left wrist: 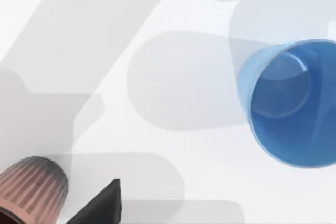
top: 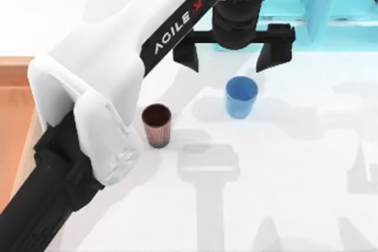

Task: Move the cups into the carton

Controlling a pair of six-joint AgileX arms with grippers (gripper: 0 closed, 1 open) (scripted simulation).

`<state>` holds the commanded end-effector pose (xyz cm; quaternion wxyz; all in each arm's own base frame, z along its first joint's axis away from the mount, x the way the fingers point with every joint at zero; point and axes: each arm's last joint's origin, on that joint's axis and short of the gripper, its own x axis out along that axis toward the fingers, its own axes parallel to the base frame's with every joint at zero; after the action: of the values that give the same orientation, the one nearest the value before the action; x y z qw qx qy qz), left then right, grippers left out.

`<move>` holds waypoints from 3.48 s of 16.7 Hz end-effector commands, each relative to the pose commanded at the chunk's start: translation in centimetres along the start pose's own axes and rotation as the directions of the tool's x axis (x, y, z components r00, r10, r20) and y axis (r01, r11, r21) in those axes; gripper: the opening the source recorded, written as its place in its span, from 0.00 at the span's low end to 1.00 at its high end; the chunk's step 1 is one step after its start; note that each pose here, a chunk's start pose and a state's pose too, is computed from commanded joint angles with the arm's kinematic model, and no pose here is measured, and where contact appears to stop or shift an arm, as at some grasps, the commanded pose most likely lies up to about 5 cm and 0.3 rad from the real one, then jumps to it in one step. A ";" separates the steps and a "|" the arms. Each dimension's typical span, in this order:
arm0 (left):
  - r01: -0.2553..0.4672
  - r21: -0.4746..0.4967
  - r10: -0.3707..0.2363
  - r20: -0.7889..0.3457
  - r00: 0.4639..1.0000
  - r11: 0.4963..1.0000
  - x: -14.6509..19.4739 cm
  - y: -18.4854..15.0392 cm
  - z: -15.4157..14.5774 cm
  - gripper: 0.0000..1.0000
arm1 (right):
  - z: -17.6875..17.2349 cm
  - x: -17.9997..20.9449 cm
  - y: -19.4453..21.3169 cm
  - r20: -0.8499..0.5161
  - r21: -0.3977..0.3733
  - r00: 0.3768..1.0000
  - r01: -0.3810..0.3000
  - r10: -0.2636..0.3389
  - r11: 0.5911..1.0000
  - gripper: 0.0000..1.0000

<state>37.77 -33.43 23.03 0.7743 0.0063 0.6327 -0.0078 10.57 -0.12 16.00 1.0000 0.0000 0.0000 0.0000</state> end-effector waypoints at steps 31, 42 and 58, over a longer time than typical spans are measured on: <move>0.000 0.000 0.000 0.000 1.000 1.000 10.0 0.0 0.1 0.17 | 0.0 0.0 0.0 0.000 0.000 1.000 0.000 0.000 1.000 1.00; 0.001 0.005 -0.001 0.000 1.000 1.000 9.9 -0.2 -0.1 0.00 | 0.0 0.0 0.0 0.000 0.000 1.000 0.000 0.000 1.000 1.00; 0.001 0.009 -0.001 0.004 1.000 1.000 0.1 9.7 1.9 0.00 | 0.0 0.0 0.0 0.000 0.000 1.000 0.000 0.000 1.000 1.00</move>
<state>39.84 -23.81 23.36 0.7755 0.0094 0.6311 -0.0112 10.57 -0.12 16.00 1.0000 0.0000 0.0000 0.0000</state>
